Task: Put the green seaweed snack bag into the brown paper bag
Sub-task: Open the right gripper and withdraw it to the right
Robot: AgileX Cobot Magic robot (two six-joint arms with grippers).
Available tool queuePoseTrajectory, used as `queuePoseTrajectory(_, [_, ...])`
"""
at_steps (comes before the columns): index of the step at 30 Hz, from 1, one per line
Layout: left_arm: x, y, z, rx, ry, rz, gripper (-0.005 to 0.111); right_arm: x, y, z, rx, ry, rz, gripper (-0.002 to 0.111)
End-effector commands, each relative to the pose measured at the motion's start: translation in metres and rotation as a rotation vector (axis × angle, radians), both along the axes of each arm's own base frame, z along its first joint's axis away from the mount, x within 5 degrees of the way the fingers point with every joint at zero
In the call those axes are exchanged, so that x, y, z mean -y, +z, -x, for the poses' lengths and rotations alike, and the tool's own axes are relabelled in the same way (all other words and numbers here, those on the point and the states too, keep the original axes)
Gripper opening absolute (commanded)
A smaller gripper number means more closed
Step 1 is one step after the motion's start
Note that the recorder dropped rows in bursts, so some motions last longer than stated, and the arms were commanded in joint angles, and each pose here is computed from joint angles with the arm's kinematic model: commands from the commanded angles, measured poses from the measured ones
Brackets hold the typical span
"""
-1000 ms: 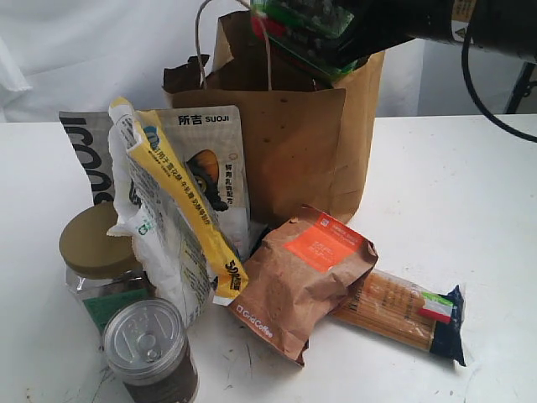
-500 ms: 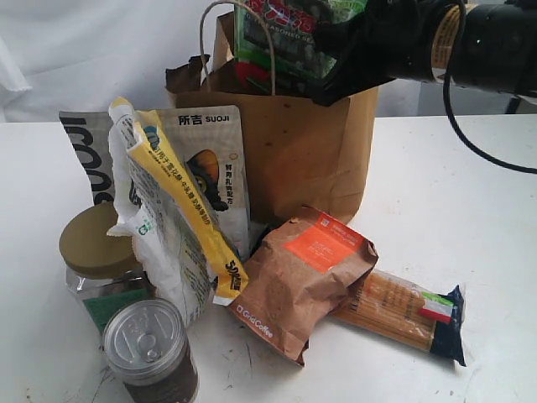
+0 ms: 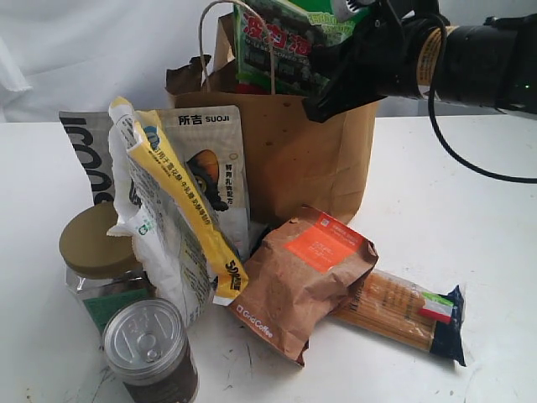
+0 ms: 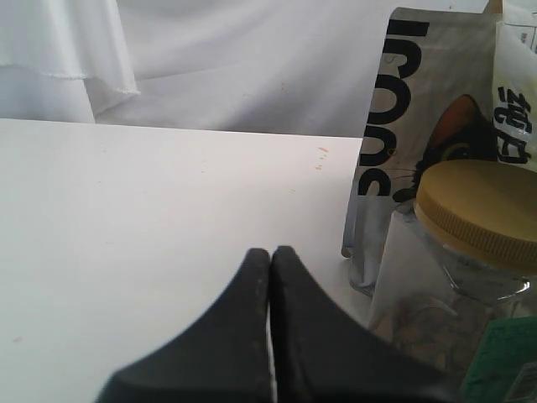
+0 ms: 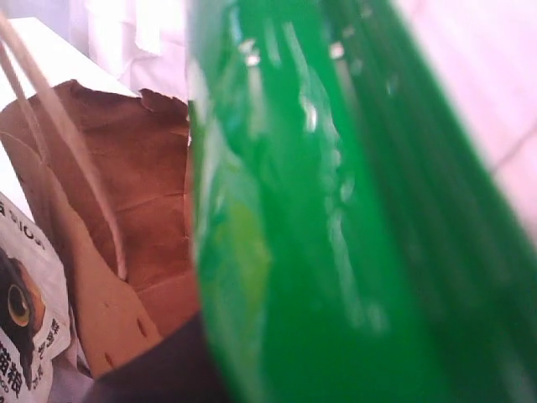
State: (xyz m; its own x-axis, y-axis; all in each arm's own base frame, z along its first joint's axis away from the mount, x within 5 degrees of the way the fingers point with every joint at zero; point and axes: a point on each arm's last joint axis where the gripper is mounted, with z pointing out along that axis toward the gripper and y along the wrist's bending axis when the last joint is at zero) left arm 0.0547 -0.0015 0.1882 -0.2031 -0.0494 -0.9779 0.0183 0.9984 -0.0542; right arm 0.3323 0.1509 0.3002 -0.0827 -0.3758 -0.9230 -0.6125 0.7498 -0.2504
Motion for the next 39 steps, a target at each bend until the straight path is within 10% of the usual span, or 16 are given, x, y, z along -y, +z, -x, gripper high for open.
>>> queuePoseTrajectory(1, [0.0, -0.001, 0.0, 0.009, -0.005, 0.002, 0.0, 0.001, 0.001, 0.0, 0.002, 0.005, -0.007, 0.002])
queuePoseTrajectory(16, [0.0, -0.001, 0.0, 0.009, -0.005, 0.002, 0.0, 0.002, 0.004, -0.001, -0.038, -0.046, -0.118, 0.067])
queuePoseTrajectory(31, [0.0, -0.001, 0.0, 0.009, -0.005, 0.002, 0.0, 0.023, 0.062, 0.024, 0.09, -0.154, -0.127, 0.066])
queuePoseTrajectory(39, [0.0, -0.001, 0.0, 0.009, -0.005, 0.002, 0.0, 0.042, 0.085, 0.042, 0.112, -0.275, -0.139, 0.034])
